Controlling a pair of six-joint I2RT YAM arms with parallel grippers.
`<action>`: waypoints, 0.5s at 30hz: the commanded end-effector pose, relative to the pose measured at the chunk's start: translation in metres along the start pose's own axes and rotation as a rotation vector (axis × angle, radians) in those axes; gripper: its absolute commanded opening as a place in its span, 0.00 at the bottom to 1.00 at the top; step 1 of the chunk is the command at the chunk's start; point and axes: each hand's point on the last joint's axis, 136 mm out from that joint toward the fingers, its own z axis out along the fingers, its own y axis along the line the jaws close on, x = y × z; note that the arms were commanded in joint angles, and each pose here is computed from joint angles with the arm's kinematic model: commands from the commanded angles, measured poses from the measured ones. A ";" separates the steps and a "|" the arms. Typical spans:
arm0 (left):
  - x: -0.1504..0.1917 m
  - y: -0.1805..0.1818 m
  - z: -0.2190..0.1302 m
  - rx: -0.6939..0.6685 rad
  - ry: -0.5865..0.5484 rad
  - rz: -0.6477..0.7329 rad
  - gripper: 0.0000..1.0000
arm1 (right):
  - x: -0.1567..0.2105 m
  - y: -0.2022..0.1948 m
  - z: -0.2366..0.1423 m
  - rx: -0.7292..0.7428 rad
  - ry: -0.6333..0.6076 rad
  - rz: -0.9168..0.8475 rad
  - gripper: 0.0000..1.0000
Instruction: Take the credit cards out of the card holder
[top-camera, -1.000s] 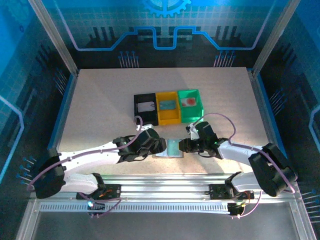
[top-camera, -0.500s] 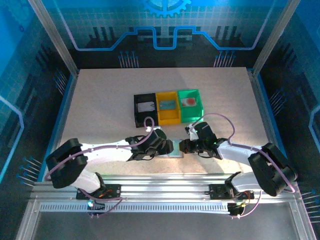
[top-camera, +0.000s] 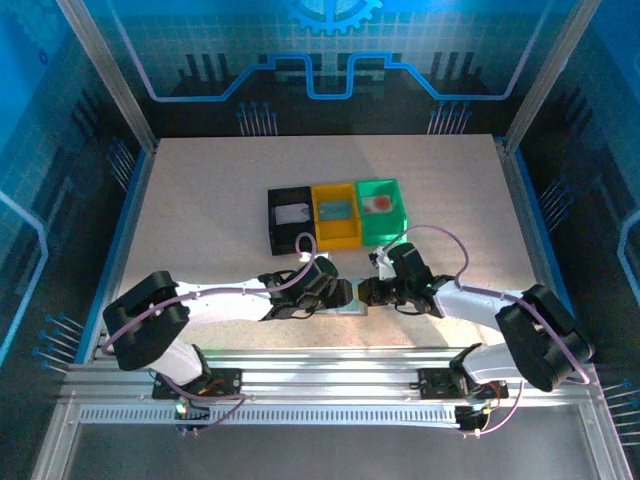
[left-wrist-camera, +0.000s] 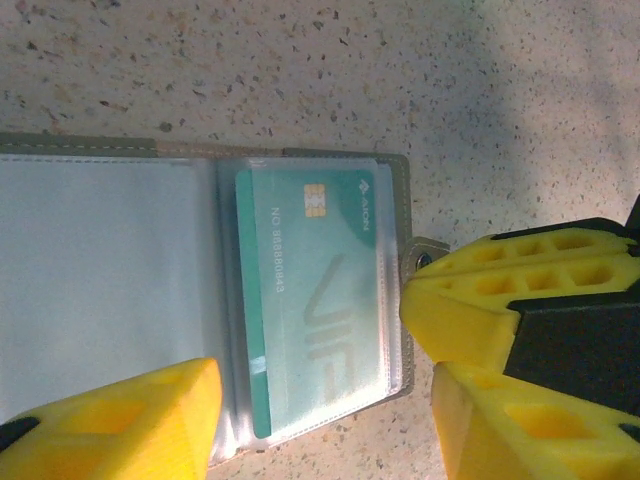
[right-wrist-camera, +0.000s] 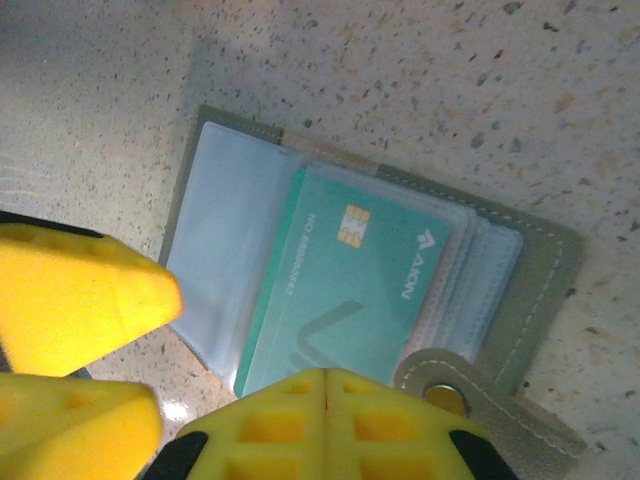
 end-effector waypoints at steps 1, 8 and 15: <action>-0.005 -0.011 0.004 0.035 -0.006 0.015 0.57 | -0.004 0.009 0.002 -0.016 0.000 -0.035 0.00; -0.004 -0.008 0.008 0.028 -0.007 0.015 0.53 | -0.004 0.004 0.003 0.021 0.005 -0.030 0.00; -0.002 -0.003 0.011 0.016 -0.008 0.012 0.50 | -0.002 -0.003 0.005 0.054 0.017 -0.020 0.00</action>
